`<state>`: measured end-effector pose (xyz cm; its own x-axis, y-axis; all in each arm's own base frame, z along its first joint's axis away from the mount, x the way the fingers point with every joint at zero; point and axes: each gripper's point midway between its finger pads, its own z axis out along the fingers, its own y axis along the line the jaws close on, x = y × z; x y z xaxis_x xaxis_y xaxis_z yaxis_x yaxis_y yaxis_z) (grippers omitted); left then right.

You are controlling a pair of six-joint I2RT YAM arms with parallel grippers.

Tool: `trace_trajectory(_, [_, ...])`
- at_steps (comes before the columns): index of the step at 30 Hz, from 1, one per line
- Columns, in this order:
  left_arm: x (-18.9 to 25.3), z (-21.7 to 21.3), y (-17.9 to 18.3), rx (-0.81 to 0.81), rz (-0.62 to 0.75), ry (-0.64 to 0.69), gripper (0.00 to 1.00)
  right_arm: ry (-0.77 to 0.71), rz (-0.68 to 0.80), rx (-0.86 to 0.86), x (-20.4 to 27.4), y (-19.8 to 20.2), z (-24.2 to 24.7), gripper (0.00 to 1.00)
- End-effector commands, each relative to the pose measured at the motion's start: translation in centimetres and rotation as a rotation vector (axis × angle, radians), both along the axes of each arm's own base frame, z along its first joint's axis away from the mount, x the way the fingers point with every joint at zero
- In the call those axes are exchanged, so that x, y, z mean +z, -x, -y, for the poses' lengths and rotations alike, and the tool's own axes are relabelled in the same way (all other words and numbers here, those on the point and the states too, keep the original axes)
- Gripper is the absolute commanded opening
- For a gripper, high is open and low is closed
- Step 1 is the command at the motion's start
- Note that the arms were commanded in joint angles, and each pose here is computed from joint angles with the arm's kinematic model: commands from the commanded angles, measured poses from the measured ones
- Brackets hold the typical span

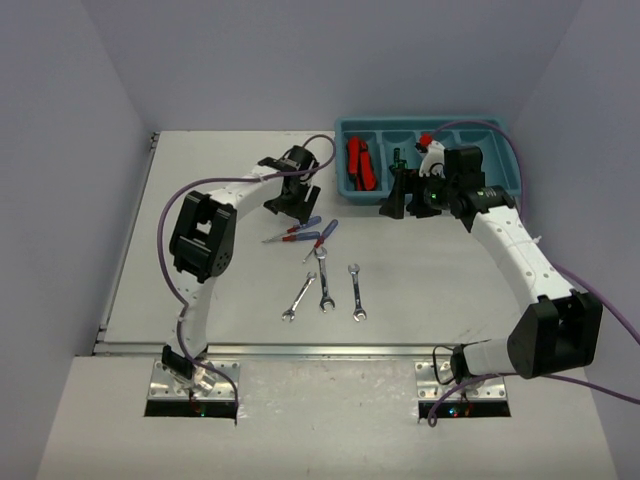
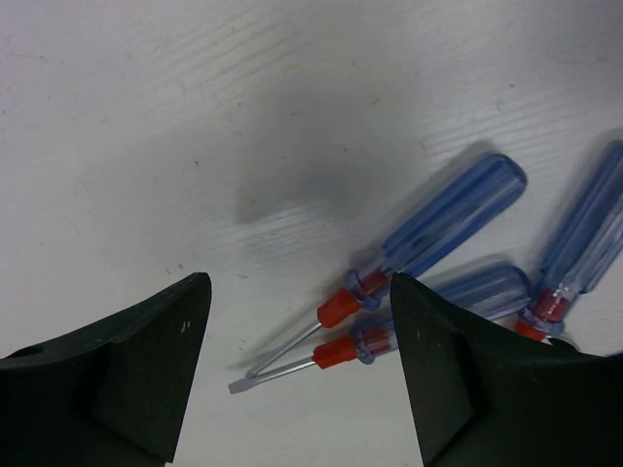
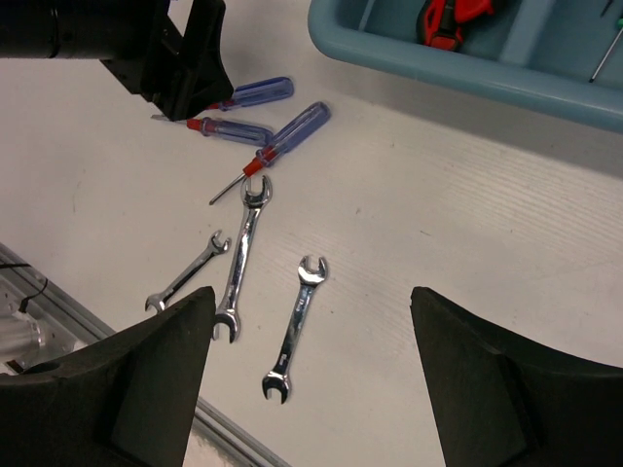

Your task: Sort the tools into containers

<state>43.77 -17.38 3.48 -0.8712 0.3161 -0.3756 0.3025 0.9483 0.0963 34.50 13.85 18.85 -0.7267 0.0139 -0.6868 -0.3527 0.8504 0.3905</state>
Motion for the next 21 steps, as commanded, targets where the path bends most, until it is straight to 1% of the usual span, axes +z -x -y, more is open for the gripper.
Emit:
trace_trajectory(1, [0.8,1.3,-1.3,-0.067,0.025,0.101,0.70,-0.052,0.075,0.035,2.1,-0.4,-0.9,0.81])
trace_trajectory(5, [0.4,2.1,-1.3,-0.060,0.012,0.148,0.67,-0.056,0.073,0.038,2.1,-0.3,-1.0,0.81])
trace_trajectory(9, [-0.1,2.1,-1.4,-0.045,0.014,0.149,0.65,-0.054,0.079,0.036,2.1,-0.3,-0.9,0.81])
trace_trajectory(11, [0.2,2.3,-1.5,-0.010,0.022,0.166,0.64,-0.059,0.077,0.042,2.1,-0.2,-1.1,0.81])
trace_trajectory(14, [1.2,2.9,-1.8,-0.019,0.053,0.207,0.64,-0.063,0.068,0.047,1.9,-0.2,-1.1,0.81])
trace_trajectory(17, [1.3,3.7,-1.6,-0.037,0.041,0.246,0.64,-0.064,0.064,0.053,1.7,-0.1,-1.3,0.81])
trace_trajectory(19, [0.7,3.7,-1.4,-0.039,0.025,0.243,0.62,-0.065,0.063,0.056,1.8,-0.1,-1.3,0.81])
trace_trajectory(21, [0.0,3.5,-1.3,-0.030,0.014,0.229,0.59,-0.067,0.066,0.061,1.9,0.0,-1.4,0.81])
